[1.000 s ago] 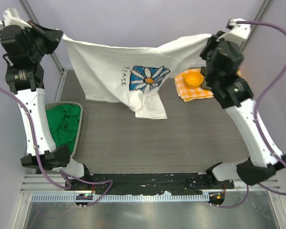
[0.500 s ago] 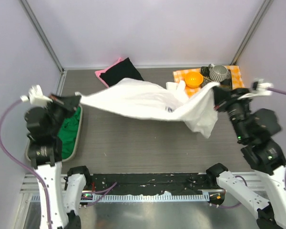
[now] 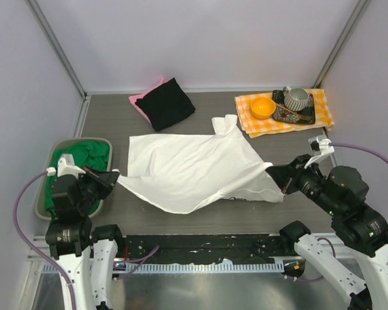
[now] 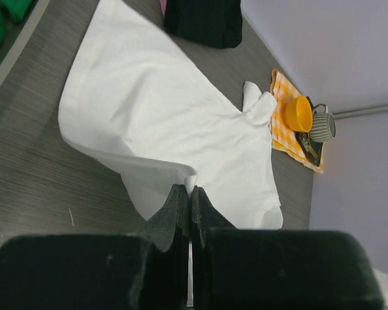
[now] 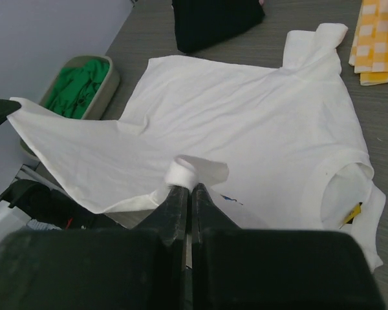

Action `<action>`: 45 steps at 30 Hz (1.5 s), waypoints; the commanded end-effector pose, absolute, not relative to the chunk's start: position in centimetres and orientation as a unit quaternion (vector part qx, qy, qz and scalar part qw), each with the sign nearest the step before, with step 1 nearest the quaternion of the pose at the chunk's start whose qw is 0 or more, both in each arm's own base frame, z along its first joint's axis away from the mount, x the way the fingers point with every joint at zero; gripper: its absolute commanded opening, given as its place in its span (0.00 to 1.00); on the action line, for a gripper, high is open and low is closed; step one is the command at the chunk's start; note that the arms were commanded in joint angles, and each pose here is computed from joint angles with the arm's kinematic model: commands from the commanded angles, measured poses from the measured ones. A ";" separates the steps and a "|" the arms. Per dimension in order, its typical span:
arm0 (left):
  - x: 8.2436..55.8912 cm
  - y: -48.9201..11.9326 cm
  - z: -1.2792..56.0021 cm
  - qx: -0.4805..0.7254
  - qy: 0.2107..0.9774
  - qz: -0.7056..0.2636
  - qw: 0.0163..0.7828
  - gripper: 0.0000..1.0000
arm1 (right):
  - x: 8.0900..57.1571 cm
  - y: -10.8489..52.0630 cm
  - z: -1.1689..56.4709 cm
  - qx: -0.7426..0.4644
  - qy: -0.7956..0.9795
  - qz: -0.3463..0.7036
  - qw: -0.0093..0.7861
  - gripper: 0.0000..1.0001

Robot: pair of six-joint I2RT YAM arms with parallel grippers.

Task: Fold and stack the t-shirts

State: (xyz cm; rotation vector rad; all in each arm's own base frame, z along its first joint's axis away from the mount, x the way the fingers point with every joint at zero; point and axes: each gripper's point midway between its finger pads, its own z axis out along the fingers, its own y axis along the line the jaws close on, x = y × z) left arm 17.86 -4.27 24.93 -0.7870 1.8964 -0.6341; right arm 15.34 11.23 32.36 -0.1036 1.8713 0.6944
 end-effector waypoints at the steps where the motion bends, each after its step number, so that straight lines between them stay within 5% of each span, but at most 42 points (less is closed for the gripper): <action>1: 16.9 -5.2 28.2 -0.277 0.773 -0.273 0.502 0.04 | 15.0 13.3 33.6 -0.078 0.780 0.334 0.524 0.01; 5: 16.6 -6.1 27.9 -0.257 0.774 -0.294 0.498 0.37 | 14.1 14.7 32.4 -0.123 0.787 0.355 0.489 0.04; 6: 16.5 -6.4 27.8 -0.249 0.775 -0.300 0.498 0.54 | 13.8 15.0 32.5 -0.135 0.781 0.364 0.489 0.31; 7: 16.5 -6.7 27.8 -0.243 0.774 -0.306 0.498 0.99 | 13.2 15.1 32.3 -0.145 0.775 0.373 0.489 0.49; 9: 16.2 -7.2 28.1 -0.228 0.775 -0.315 0.498 1.00 | 12.9 15.2 32.7 -0.155 0.764 0.380 0.498 0.82; 11: 16.0 -7.4 29.4 -0.216 0.767 -0.321 0.512 1.00 | 13.2 15.1 32.9 -0.154 0.765 0.371 0.503 0.93; 20: 21.5 -8.4 37.1 -0.193 0.718 -0.389 0.544 1.00 | 22.0 15.1 32.2 -0.089 0.805 0.276 0.517 0.98; 30: 36.4 -6.9 26.1 -0.275 0.801 -0.339 0.410 1.00 | 38.1 11.4 25.0 0.109 0.867 0.004 0.486 1.00; 45: 45.2 -7.1 15.0 -0.283 0.866 -0.260 0.319 0.70 | 49.8 11.5 17.9 0.157 0.876 0.004 0.456 0.89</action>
